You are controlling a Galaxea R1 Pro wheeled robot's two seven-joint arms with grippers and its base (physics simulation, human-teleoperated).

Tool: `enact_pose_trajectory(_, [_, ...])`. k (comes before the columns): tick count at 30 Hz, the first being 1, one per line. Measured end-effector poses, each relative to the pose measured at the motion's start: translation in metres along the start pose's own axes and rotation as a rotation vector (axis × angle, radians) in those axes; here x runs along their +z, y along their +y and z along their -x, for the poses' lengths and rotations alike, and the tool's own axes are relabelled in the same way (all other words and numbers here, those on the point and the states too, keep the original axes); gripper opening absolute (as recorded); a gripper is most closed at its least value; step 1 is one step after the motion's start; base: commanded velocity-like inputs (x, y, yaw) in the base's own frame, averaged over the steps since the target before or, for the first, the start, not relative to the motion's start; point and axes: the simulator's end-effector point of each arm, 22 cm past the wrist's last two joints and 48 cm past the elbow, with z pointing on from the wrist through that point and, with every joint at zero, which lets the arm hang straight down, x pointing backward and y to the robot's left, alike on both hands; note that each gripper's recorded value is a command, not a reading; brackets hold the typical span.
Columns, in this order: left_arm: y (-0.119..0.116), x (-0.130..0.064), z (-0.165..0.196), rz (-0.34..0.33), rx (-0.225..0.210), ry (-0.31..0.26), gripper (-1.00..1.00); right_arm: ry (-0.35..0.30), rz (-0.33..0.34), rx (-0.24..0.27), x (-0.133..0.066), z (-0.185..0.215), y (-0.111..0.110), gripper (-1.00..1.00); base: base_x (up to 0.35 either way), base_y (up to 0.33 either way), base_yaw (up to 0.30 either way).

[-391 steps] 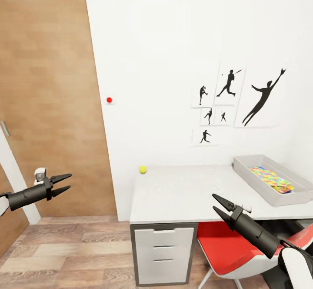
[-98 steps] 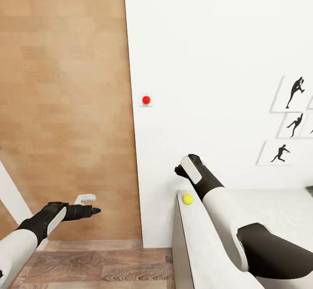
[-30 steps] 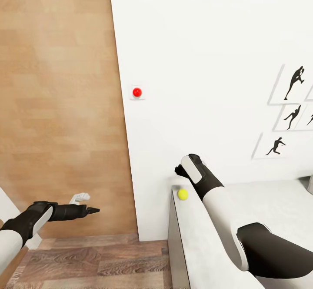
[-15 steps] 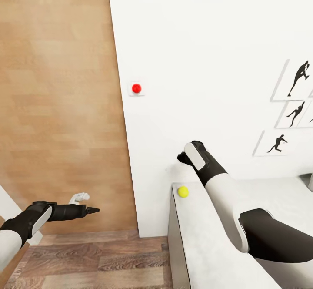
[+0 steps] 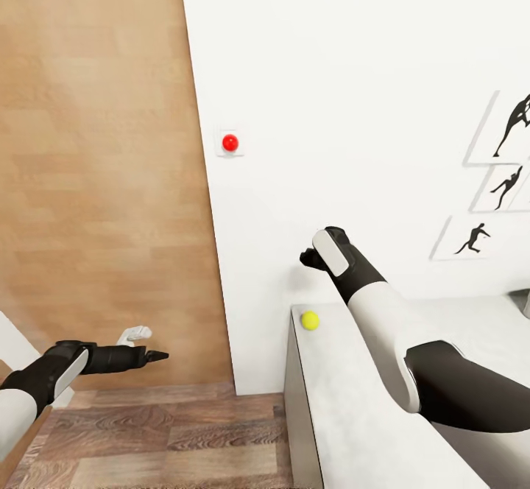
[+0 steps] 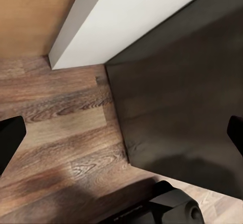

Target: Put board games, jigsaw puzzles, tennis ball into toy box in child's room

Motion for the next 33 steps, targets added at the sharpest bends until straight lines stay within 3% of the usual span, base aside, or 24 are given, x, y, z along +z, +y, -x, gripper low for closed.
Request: enact_pose_trajectory(33, [0.012, 0.019, -0.020, 0.003, -0.025, 0.045, 1.00, 0.060, -0.027, -0.003, 0.036, -0.022, -0.010, 1.00, 0.000, 0.000, 0.000])
